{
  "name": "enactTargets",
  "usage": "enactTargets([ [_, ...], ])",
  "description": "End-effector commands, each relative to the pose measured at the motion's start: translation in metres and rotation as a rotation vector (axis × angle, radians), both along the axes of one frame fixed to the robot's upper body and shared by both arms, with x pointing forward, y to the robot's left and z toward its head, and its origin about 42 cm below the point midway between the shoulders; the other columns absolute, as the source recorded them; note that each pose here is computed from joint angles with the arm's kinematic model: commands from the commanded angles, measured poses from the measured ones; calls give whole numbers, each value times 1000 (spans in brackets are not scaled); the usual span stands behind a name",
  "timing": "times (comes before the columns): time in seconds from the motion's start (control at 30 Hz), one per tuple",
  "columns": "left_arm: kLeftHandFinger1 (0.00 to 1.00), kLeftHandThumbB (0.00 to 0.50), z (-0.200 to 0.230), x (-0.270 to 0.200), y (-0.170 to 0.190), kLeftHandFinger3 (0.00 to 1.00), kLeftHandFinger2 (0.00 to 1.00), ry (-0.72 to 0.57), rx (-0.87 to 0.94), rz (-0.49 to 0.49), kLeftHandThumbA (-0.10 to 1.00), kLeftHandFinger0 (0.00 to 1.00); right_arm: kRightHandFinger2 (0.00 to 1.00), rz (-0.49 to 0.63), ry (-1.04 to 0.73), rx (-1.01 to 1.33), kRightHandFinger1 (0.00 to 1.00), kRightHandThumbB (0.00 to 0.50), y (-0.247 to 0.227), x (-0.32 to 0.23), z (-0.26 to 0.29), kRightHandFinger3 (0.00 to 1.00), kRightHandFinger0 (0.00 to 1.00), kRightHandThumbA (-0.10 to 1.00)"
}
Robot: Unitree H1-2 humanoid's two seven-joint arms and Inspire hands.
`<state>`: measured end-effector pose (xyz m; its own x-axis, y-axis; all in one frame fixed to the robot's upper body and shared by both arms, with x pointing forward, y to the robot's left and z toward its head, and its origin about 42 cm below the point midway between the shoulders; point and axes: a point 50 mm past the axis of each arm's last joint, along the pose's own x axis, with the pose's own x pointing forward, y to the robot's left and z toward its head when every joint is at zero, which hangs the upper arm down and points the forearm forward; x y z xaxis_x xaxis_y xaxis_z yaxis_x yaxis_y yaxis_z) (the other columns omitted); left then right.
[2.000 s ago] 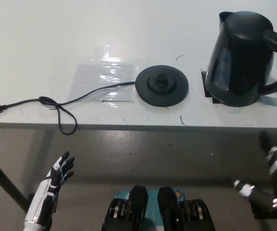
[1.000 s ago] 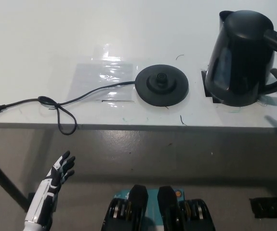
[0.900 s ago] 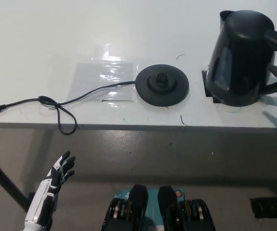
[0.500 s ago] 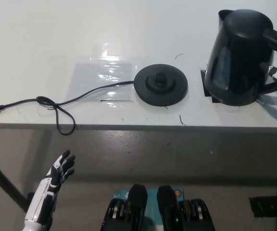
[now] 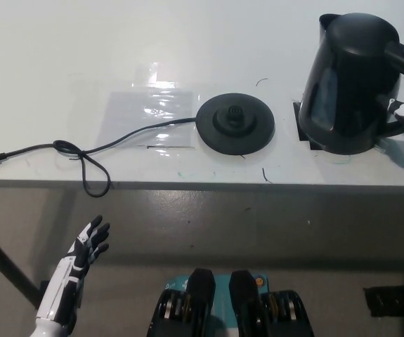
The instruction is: A kettle and its base are kept separately on the desk infront of the robot and the robot uses its right hand to lift the kettle by its handle and places it on its base to align it correctly.
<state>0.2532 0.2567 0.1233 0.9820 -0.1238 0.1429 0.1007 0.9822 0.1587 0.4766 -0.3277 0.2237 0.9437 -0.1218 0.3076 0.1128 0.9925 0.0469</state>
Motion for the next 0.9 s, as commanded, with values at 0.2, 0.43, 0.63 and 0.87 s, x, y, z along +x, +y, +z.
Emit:
enactTargets([
  [0.2,1000,190,10,3,3,1000,1000,-52,31,-26,1000,1000,582,-124,-106,107,558,220,-1,14,39,595,601,583],
  [0.43,1000,174,11,3,4,1000,1000,-55,26,-28,1000,1000,654,-243,-118,143,149,174,0,13,45,630,0,-100],
  [0.63,1000,171,14,6,4,1000,1000,-56,24,-32,1000,1000,730,-230,-96,169,229,167,-5,13,44,750,0,-100],
  [0.87,1000,164,15,7,6,1000,1000,-61,10,-34,1000,1000,714,-237,-80,195,219,190,-9,15,44,732,0,-100],
])
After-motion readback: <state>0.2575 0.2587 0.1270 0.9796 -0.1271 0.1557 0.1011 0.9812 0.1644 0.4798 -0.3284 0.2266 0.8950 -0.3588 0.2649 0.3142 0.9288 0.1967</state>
